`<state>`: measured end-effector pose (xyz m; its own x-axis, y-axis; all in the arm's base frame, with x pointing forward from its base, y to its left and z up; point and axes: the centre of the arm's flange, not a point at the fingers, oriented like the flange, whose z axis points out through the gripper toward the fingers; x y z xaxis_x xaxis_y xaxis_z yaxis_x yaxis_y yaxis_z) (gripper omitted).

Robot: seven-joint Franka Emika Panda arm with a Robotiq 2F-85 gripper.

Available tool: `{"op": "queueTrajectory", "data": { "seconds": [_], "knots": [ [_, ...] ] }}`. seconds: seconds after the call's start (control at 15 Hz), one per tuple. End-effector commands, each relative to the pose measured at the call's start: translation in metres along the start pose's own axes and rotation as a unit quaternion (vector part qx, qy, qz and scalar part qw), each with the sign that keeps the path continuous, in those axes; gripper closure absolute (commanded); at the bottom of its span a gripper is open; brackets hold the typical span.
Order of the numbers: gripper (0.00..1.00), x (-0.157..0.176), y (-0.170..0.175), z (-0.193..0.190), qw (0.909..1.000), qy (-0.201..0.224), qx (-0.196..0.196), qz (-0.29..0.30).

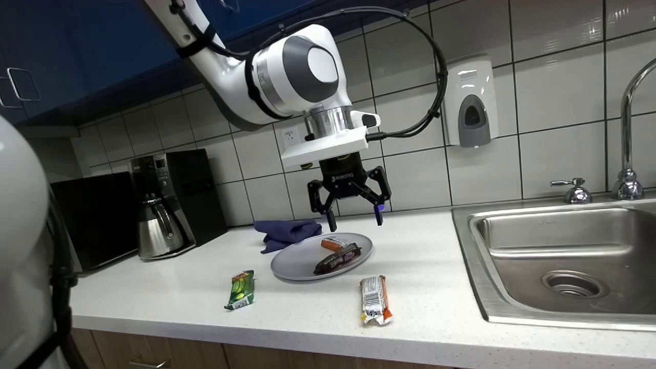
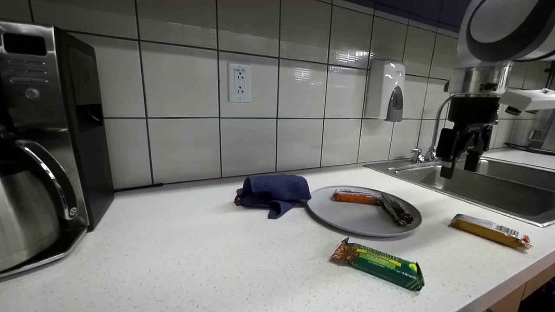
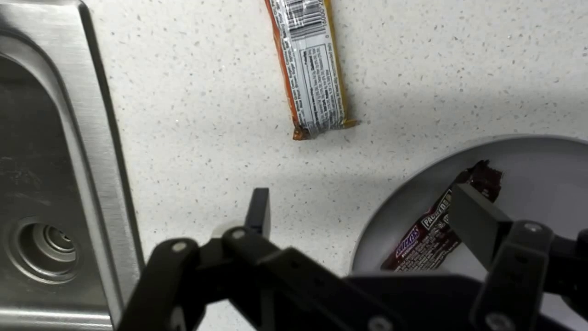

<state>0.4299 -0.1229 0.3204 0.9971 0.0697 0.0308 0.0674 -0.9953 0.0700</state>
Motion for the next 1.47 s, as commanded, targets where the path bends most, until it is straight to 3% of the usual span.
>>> {"op": "queueTrajectory", "data": {
  "seconds": [0.0,0.73,1.4],
  "knots": [
    [0.0,-0.004,-0.004,0.006,0.9999,-0.003,0.005,-0.01],
    [0.0,-0.029,-0.003,0.039,0.9987,-0.033,0.018,-0.033],
    [0.0,-0.036,0.022,0.073,0.9985,-0.047,0.017,-0.024]
  ]
}}
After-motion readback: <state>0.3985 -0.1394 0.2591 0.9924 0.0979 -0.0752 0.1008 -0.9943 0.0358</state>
